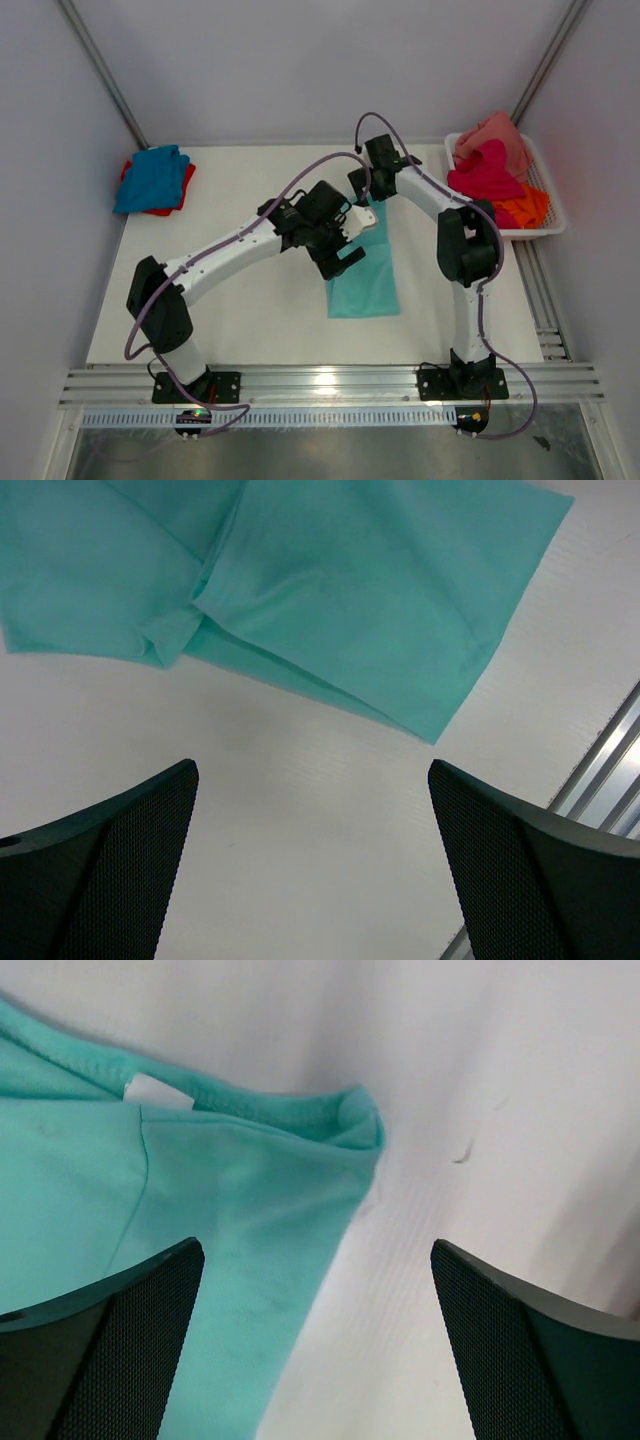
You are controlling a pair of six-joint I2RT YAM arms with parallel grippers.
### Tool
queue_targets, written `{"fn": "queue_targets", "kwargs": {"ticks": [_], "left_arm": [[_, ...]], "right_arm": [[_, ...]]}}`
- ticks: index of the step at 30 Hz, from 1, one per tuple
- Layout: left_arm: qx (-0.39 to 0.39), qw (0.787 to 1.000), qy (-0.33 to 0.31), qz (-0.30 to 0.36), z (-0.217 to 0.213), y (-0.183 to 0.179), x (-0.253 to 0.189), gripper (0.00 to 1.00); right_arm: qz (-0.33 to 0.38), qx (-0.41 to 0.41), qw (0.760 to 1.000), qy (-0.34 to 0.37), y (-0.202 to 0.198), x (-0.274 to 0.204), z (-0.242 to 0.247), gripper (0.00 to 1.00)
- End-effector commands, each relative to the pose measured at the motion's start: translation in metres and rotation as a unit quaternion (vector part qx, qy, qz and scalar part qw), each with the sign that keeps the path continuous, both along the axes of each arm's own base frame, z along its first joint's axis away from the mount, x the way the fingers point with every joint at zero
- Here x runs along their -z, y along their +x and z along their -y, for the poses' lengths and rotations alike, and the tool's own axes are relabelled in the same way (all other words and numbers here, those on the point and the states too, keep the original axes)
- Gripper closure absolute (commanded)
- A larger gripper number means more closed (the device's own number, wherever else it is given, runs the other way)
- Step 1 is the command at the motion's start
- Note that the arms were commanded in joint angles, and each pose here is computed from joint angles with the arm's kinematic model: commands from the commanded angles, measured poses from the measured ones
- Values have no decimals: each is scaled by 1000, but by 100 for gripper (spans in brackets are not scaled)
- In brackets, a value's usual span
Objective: Fold and stack the t-shirts
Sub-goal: Fold the tshirt
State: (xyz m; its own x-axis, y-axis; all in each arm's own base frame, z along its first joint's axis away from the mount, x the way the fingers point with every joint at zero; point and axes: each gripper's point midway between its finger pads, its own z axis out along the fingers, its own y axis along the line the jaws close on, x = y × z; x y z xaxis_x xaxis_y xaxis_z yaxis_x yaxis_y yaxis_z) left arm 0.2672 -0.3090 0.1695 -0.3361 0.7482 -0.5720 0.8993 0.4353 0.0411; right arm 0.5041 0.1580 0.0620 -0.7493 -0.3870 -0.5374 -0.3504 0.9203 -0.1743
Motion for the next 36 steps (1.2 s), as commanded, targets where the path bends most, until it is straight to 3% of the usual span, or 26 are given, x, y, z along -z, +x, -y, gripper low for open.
{"fn": "queue_targets", "kwargs": {"ticks": [1, 8, 13, 19, 24, 36], "left_arm": [[19, 999, 20, 18, 5, -1, 9, 1], [66, 997, 40, 15, 22, -20, 36, 1], [75, 996, 51, 14, 32, -17, 57, 1], [74, 996, 51, 20, 40, -8, 74, 1], [73, 996, 53, 9, 45, -7, 89, 1], [61, 995, 76, 25, 50, 9, 107, 1]], "right_arm": [[169, -1, 986, 3, 14, -121, 11, 1], [253, 86, 962, -45, -32, -199, 68, 1], [145, 7, 989, 10, -98, -148, 51, 1], [64, -38, 997, 20, -147, -101, 50, 1], [69, -26, 997, 11, -152, -84, 57, 1], [4, -63, 998, 3, -164, -54, 51, 1]]}}
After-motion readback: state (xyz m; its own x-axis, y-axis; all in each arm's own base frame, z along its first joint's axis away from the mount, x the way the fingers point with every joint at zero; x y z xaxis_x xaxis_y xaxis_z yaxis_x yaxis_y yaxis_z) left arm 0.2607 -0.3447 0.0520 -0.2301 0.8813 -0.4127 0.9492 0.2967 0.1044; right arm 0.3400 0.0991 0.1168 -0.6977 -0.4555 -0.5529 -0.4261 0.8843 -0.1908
